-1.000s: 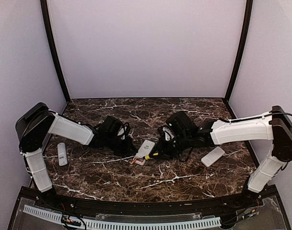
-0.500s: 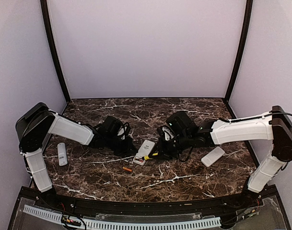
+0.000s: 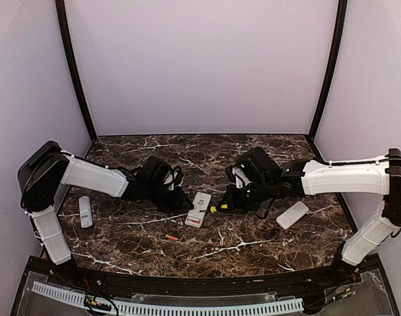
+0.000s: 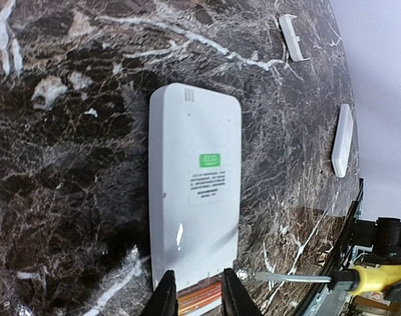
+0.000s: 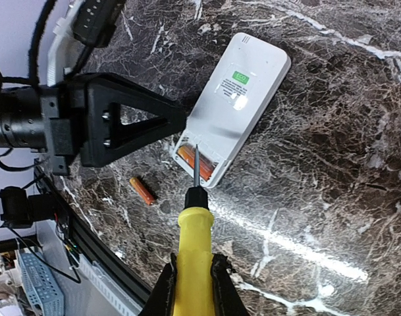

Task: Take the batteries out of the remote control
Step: Remove the battery from the remote control without the battery cover.

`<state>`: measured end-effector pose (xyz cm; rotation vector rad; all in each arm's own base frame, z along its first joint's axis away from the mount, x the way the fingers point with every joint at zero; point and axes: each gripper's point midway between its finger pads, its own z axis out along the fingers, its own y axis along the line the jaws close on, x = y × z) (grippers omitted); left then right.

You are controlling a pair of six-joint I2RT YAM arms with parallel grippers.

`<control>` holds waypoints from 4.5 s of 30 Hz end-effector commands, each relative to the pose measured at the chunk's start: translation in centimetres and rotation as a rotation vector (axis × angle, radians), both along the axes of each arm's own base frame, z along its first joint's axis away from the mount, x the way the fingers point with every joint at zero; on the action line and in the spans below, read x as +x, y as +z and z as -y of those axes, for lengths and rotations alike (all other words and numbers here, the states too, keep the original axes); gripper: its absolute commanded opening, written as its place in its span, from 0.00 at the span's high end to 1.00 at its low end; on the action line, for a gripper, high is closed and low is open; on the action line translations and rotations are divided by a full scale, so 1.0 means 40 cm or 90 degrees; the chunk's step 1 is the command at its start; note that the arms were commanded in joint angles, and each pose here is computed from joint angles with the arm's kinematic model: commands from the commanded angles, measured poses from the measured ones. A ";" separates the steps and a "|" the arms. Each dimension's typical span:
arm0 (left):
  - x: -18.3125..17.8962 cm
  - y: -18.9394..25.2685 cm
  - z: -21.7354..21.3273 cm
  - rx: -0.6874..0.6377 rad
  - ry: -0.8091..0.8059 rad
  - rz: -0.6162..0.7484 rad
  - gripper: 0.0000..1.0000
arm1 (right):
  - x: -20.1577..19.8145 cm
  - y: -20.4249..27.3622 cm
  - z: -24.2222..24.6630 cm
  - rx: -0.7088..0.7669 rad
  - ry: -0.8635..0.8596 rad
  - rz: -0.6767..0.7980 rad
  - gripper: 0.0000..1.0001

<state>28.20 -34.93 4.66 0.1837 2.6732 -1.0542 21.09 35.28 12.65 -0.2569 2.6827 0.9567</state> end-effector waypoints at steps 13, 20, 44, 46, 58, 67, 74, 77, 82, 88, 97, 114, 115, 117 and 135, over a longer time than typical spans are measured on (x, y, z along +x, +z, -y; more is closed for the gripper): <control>0.023 0.069 0.022 -0.001 -0.034 0.056 0.50 | 0.078 0.033 0.108 -0.075 -0.009 0.070 1.00; 0.067 0.030 0.038 0.033 -0.045 0.071 0.41 | 0.092 0.061 0.133 -0.064 -0.039 0.086 1.00; 0.107 -0.018 0.134 0.001 -0.166 0.122 0.34 | 0.100 0.121 0.170 -0.033 -0.087 0.124 1.00; 0.089 -0.017 0.152 -0.021 -0.196 0.122 0.34 | 0.100 0.125 0.174 -0.032 -0.090 0.128 1.00; -0.018 -0.017 0.217 -0.090 -0.337 0.130 0.34 | 0.098 0.139 0.189 -0.029 -0.104 0.135 1.00; -0.079 0.016 0.246 -0.138 -0.405 0.130 0.34 | 0.099 0.149 0.197 -0.027 -0.114 0.141 1.00; -0.051 0.094 0.229 -0.120 -0.353 0.199 0.35 | 0.096 0.154 0.209 -0.025 -0.125 0.144 1.00; -0.030 0.137 0.204 -0.107 -0.302 0.227 0.34 | 0.094 0.152 0.209 -0.021 -0.126 0.144 1.00; 0.006 0.186 0.120 -0.086 -0.200 0.235 0.34 | 0.090 0.146 0.199 -0.006 -0.121 0.136 1.00; 0.016 0.132 0.003 -0.043 -0.086 0.130 0.44 | 0.070 0.111 0.144 0.036 -0.078 0.090 1.00; -0.039 0.049 -0.055 -0.027 -0.039 0.013 0.55 | 0.040 0.063 0.041 0.065 -0.021 0.031 1.00; -0.057 -0.004 -0.071 -0.006 -0.030 -0.024 0.67 | -0.006 -0.005 -0.058 0.048 0.022 -0.062 1.00; -0.058 -0.005 -0.070 -0.007 -0.030 -0.026 0.67 | -0.009 -0.007 -0.060 0.046 0.022 -0.065 1.00; -0.061 -0.007 -0.069 -0.009 -0.032 -0.030 0.68 | -0.012 -0.012 -0.064 0.045 0.023 -0.073 1.00; -0.077 -0.040 -0.058 -0.006 -0.052 -0.057 0.73 | -0.013 -0.045 -0.066 0.003 0.004 -0.102 1.00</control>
